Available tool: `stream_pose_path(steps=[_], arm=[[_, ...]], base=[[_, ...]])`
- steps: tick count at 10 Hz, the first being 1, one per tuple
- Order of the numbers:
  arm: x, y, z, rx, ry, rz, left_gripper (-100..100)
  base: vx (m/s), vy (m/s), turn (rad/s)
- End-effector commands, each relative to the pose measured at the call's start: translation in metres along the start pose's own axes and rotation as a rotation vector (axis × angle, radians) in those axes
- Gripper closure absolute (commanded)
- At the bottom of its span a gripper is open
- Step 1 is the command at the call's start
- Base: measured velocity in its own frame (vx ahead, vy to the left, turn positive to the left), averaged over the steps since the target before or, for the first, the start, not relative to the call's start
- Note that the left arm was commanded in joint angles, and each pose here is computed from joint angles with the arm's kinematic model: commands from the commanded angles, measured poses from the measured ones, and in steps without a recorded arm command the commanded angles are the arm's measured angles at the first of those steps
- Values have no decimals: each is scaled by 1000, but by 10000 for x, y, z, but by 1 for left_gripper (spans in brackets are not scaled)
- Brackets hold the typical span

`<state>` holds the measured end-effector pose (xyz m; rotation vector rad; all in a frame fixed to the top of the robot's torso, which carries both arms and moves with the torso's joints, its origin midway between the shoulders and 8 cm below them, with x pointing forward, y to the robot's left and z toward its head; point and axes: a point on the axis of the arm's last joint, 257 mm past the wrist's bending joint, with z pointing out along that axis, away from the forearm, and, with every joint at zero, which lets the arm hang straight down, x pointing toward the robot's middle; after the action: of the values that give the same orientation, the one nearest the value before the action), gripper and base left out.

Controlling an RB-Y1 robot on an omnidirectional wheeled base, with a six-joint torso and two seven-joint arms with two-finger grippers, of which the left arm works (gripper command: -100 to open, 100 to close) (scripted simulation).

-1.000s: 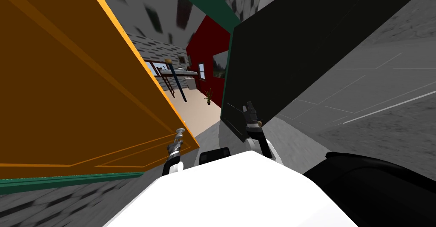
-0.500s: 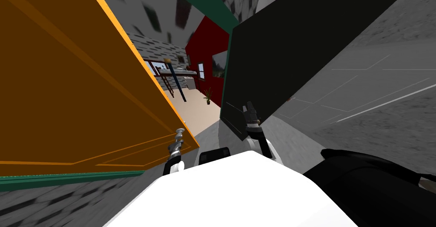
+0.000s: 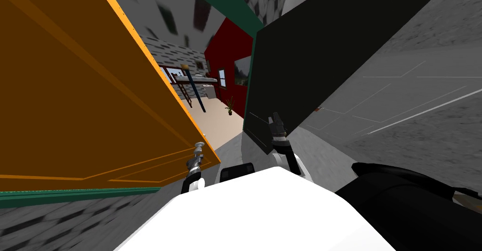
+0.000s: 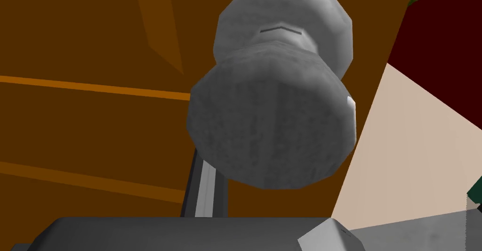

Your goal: Pull the door open

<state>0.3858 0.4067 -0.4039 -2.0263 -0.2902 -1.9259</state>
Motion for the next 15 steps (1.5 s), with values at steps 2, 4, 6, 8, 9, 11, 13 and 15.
stream_pose_path(steps=[2, 4, 6, 8, 9, 11, 13, 15], arm=[[145, 231, 52, -20, 34, -87, -100], [11, 39, -17, 6, -2, -66, -100], [-9, -12, 83, 8, -30, -65, -100], [35, -9, 217, 2, -43, -72, -100], [68, -4, 307, -3, -52, -77, -100], [85, -2, 348, -5, -56, -80, -100], [100, 1, 385, -8, -59, -82, -100], [100, 1, 385, -8, -59, -82, -100]], base=[[-76, 15, -32], [-20, 15, 37], [-8, 1, 82], [-25, -42, 41], [-17, -45, 48], [1, -39, 16], [-11, -20, 14], [-4, -1, -4]])
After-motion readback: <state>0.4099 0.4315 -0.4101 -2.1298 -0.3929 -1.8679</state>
